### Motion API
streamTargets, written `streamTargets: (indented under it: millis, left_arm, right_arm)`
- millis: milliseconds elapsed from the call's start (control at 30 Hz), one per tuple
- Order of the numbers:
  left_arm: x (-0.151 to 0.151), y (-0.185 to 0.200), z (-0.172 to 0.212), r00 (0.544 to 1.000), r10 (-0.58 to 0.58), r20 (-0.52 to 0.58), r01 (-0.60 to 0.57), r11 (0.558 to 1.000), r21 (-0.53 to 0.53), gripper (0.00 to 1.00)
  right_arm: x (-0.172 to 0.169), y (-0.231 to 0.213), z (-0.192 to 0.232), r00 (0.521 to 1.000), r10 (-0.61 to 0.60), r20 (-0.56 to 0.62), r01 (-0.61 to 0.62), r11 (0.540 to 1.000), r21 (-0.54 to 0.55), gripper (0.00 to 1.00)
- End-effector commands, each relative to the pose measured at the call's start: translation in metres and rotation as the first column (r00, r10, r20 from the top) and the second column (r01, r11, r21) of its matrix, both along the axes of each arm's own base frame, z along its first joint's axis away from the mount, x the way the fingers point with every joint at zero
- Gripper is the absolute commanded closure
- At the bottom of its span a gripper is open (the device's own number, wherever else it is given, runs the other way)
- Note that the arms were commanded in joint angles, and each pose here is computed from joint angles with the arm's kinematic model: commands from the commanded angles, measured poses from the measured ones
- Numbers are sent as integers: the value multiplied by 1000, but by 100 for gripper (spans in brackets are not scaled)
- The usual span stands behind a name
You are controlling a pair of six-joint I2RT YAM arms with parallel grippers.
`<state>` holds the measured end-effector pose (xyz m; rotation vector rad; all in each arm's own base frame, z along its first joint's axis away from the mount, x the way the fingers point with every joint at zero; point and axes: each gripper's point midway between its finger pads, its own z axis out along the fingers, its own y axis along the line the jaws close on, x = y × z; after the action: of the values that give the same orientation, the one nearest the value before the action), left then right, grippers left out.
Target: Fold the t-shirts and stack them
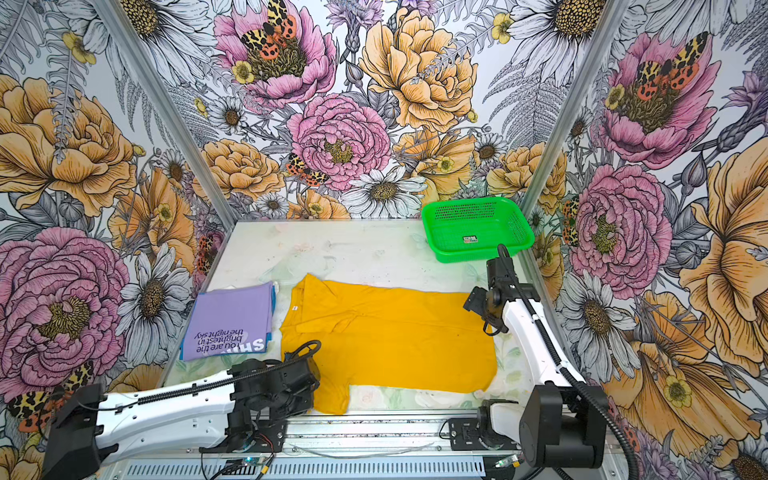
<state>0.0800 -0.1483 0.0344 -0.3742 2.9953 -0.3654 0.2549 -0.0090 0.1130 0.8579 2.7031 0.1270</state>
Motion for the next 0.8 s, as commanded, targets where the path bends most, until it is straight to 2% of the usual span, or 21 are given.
streamTargets:
  millis: [0,233,333,467,567,767]
  left_arm:
    - [41,2,20,988,-12,151,13,1000,-4,100]
    - [93,-5,31,965,24,261,-6,998,-69,100]
    - [114,-5,39,951,49,306,-19,995,-102,100]
    - [130,-3,48,934,74,349,-29,991,-134,100]
    - [135,-1,50,926,94,365,-38,986,-159,100]
    - [138,6,57,914,124,386,-50,980,-195,100]
  right_arm:
    - [-50,13,-16,984,-80,-159,93,993,74,23]
    - [-109,23,-50,908,-120,-401,163,984,76,32]
    - [-126,34,-65,867,-110,-486,191,974,120,46]
    - [-126,33,-68,848,-127,-515,201,975,90,52]
    - [-131,33,-80,814,-150,-561,227,972,69,59]
    - [-140,39,-98,787,-161,-595,229,973,39,61]
